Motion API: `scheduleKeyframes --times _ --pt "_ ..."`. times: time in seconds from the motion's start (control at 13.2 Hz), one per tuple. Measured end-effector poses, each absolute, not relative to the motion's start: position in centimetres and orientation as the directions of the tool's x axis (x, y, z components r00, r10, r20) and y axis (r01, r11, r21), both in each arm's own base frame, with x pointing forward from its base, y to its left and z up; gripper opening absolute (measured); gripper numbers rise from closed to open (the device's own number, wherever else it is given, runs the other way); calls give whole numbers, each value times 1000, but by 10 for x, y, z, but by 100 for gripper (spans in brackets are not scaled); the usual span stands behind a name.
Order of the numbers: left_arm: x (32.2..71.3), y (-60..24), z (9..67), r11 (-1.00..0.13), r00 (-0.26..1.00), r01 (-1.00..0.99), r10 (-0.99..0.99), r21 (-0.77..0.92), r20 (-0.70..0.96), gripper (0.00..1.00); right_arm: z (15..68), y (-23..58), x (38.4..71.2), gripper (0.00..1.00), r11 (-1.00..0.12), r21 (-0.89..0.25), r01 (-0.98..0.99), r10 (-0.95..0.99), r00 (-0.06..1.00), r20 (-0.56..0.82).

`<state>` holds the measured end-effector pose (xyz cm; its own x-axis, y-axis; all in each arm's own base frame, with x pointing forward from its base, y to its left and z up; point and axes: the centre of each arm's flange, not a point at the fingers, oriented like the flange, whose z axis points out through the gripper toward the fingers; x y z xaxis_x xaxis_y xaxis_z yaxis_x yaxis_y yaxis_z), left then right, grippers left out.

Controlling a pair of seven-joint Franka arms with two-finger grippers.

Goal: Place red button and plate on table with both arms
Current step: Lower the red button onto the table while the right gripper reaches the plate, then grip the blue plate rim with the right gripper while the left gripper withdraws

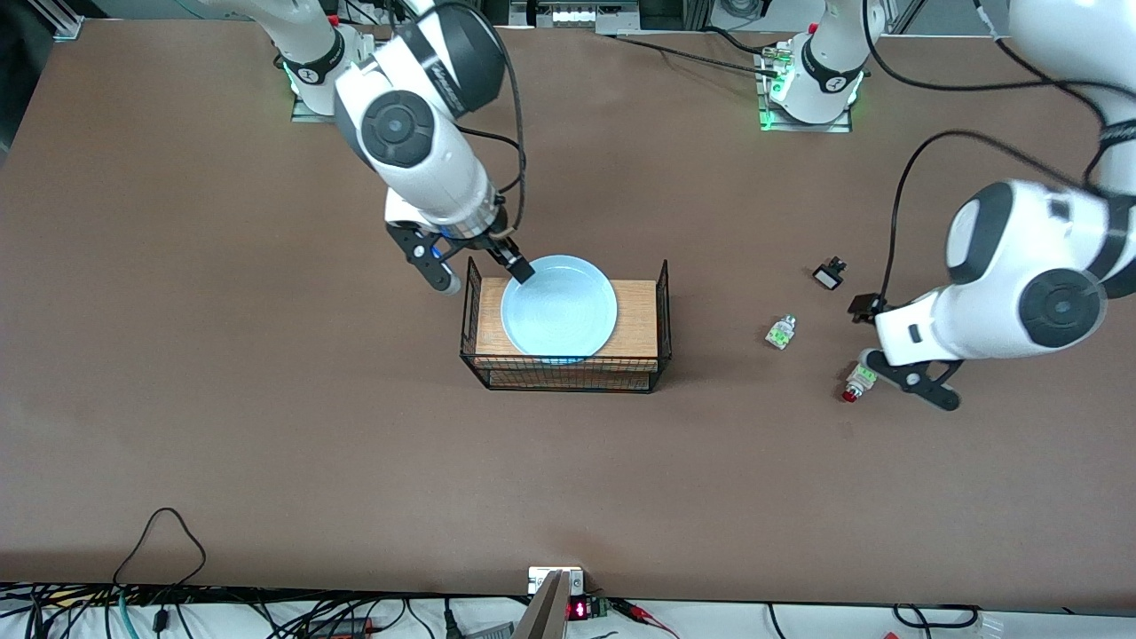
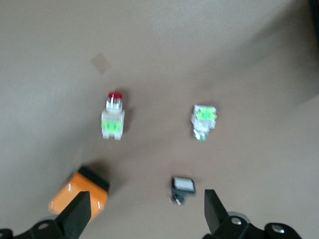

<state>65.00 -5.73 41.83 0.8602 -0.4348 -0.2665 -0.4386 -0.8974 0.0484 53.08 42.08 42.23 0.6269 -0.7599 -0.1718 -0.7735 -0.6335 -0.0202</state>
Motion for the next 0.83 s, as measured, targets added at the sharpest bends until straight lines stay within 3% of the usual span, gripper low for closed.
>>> scheduleKeyframes --times 0.45,0.83 --pt "619 -66 536 -934 908 -356 -342 -17 -241 100 377 444 530 100 -603 -12 -797 -785 597 -164" --pt "619 -46 533 -946 916 -324 -309 -17 -256 100 352 445 523 99 -612 34 -790 -784 601 -157"
